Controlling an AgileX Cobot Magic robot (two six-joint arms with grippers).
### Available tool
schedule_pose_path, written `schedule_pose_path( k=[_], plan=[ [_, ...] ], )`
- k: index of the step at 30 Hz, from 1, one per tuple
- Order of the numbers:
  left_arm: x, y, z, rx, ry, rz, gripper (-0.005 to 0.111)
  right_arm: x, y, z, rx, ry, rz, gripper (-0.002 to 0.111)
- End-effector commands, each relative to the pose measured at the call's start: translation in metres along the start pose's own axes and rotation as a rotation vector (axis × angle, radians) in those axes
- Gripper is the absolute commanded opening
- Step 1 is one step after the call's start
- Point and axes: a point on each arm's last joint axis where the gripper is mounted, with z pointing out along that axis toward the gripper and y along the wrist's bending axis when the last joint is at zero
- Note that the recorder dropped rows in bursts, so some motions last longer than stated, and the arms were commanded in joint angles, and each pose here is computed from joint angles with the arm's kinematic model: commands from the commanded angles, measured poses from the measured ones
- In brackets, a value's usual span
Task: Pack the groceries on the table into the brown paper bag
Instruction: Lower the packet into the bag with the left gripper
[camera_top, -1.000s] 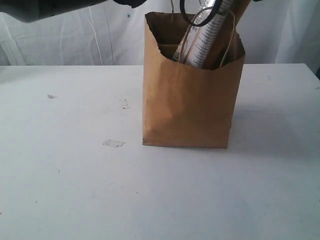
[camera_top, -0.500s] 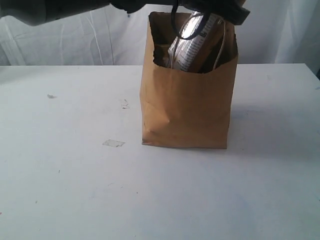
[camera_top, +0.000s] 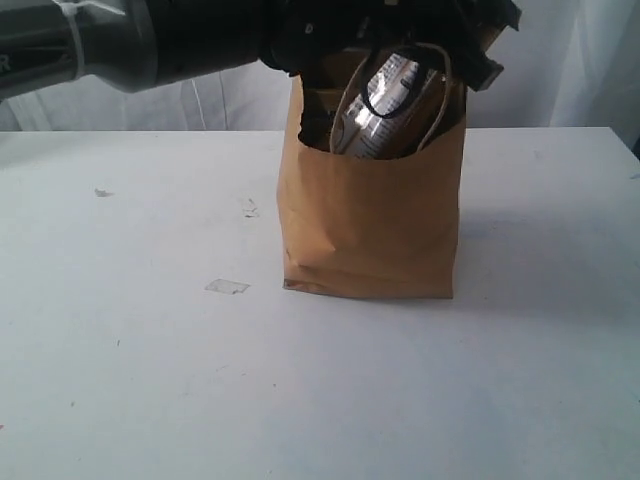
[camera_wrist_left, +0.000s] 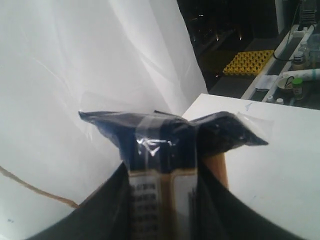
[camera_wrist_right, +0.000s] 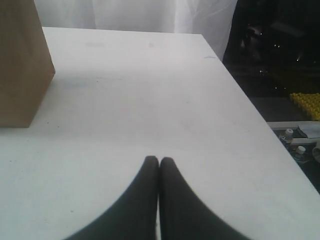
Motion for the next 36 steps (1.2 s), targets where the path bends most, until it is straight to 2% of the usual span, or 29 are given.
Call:
schedule_pose_path(
  k=[1,11,13,15,18,20,22,36],
  plan=[
    [0.005,0.004,0.005,-0.018,0.009,0.206,0.0,0.0,0.001,0.0,-0.018,-0.008,0.0,0.0],
    [0.012,0.001,0.011,-0.011,0.02,0.264,0.0,0.0,0.001,0.0,-0.025,-0.009,0.0,0.0],
    [0.012,0.001,0.011,-0.011,0.02,0.275,0.005,0.0,0.001,0.0,-0.025,-0.009,0.0,0.0],
    [0.012,0.001,0.011,-0.011,0.02,0.278,0.016,0.0,0.001,0.0,-0.025,-0.009,0.0,0.0],
    [0.012,0.001,0.011,-0.011,0.022,0.277,0.046,0.0,0.001,0.0,-0.025,-0.009,0.0,0.0],
    [0.012,0.001,0.011,-0.01,0.024,0.277,0.057,0.0,0.001,0.0,-0.025,-0.009,0.0,0.0],
    [0.012,0.001,0.011,-0.01,0.024,0.277,0.062,0.0,0.001,0.0,-0.025,-0.009,0.0,0.0],
    [-0.01,0.011,-0.01,-0.035,-0.01,0.253,0.062,0.0,0.001,0.0,-0.025,-0.009,0.0,0.0]
  ],
)
